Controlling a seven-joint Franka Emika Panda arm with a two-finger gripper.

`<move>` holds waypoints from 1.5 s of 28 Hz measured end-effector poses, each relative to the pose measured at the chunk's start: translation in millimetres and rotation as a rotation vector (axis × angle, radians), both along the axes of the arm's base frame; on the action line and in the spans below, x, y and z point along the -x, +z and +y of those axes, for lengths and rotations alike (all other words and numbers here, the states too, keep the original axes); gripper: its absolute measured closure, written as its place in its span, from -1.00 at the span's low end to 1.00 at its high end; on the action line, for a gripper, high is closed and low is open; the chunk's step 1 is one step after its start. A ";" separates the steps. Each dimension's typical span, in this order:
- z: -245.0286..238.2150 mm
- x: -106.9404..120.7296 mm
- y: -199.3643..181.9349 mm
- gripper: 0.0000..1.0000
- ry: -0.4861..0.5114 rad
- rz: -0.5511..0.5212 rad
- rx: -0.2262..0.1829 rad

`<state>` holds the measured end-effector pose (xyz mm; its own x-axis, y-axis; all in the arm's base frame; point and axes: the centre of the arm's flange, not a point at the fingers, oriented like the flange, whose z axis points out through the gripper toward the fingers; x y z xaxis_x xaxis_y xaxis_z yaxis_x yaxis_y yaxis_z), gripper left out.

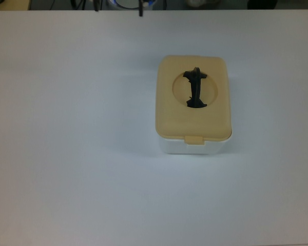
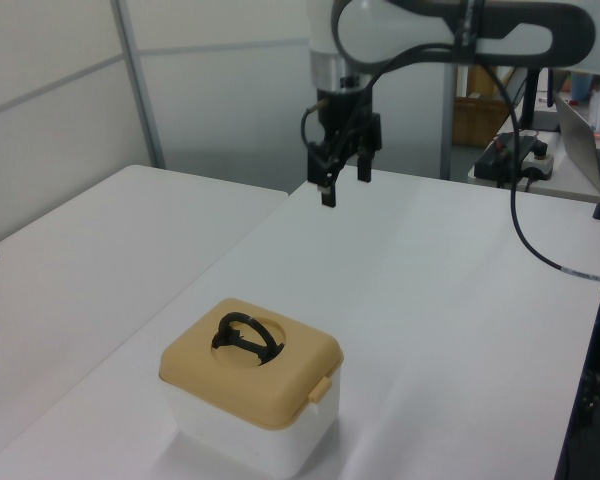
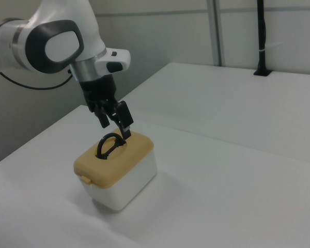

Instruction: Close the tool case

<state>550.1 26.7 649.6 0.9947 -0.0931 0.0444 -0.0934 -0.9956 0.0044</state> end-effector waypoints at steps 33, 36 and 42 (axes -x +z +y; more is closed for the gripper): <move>-13.2 -0.6 -4.6 -1.00 -0.017 0.010 -0.004; -13.0 -0.6 -4.6 -1.00 -0.017 0.010 -0.006; -13.1 -0.6 -4.6 -1.00 -0.017 0.010 -0.006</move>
<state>550.7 13.7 645.1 0.9934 -0.1099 0.0335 -0.1099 -0.9939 -0.0008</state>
